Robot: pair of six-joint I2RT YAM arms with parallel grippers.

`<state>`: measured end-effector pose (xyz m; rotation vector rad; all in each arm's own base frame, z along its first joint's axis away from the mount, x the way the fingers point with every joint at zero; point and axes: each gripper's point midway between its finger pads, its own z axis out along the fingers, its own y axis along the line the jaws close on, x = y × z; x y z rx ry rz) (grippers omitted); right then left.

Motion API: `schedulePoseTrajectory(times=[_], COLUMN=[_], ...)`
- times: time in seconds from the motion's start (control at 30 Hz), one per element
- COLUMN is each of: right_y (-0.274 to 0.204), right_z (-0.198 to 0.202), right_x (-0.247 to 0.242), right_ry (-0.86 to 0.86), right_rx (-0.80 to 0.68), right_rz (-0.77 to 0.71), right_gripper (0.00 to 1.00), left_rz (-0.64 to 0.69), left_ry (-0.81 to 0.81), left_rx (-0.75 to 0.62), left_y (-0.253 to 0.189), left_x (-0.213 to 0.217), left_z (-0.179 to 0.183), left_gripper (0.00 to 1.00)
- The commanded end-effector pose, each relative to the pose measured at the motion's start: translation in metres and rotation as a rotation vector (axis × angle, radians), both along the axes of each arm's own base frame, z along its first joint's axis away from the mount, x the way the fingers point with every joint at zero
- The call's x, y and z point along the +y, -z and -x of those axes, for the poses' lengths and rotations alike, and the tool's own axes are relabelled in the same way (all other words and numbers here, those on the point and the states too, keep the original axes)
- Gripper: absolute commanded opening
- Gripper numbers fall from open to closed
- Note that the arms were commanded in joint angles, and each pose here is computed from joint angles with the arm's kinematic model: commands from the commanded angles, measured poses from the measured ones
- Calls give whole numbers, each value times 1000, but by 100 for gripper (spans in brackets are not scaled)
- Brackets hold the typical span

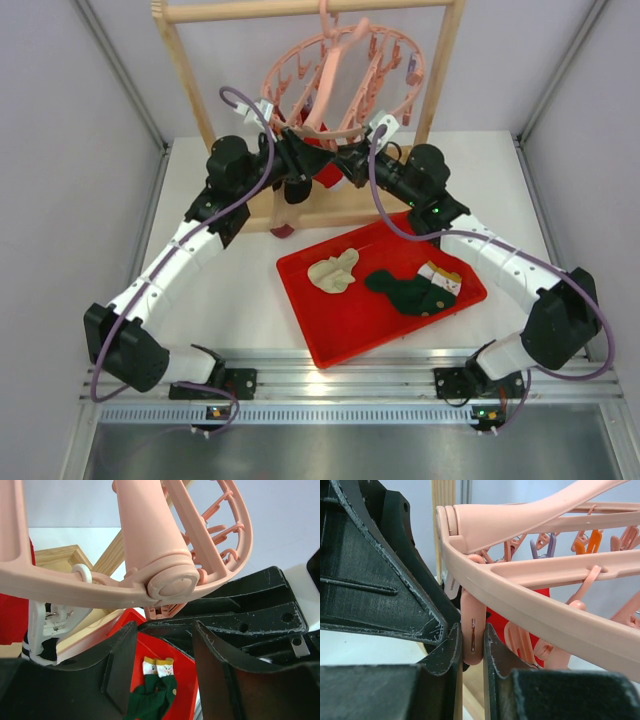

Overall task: Clip the socks to the hanger
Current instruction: Open the clamp at the hanger.

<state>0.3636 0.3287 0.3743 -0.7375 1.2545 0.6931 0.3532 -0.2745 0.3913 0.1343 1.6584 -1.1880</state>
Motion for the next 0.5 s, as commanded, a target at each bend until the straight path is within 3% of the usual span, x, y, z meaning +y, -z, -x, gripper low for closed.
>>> schedulePoseTrajectory(times=[0.0, 0.2, 0.47], right_y=[-20, -21, -22], right_z=[19, 23, 22], right_x=[6, 7, 9], right_ry=[-30, -38, -35], right_rx=[-74, -76, -81], right_rz=[-14, -18, -13], right_gripper=[0, 0, 0], left_rz=[75, 71, 105], left_ry=[-46, -144, -118], left_rx=[-70, -71, -107], left_y=[-32, -33, -41], left_x=[4, 15, 10], left_z=[-2, -16, -16], left_gripper=[53, 59, 60])
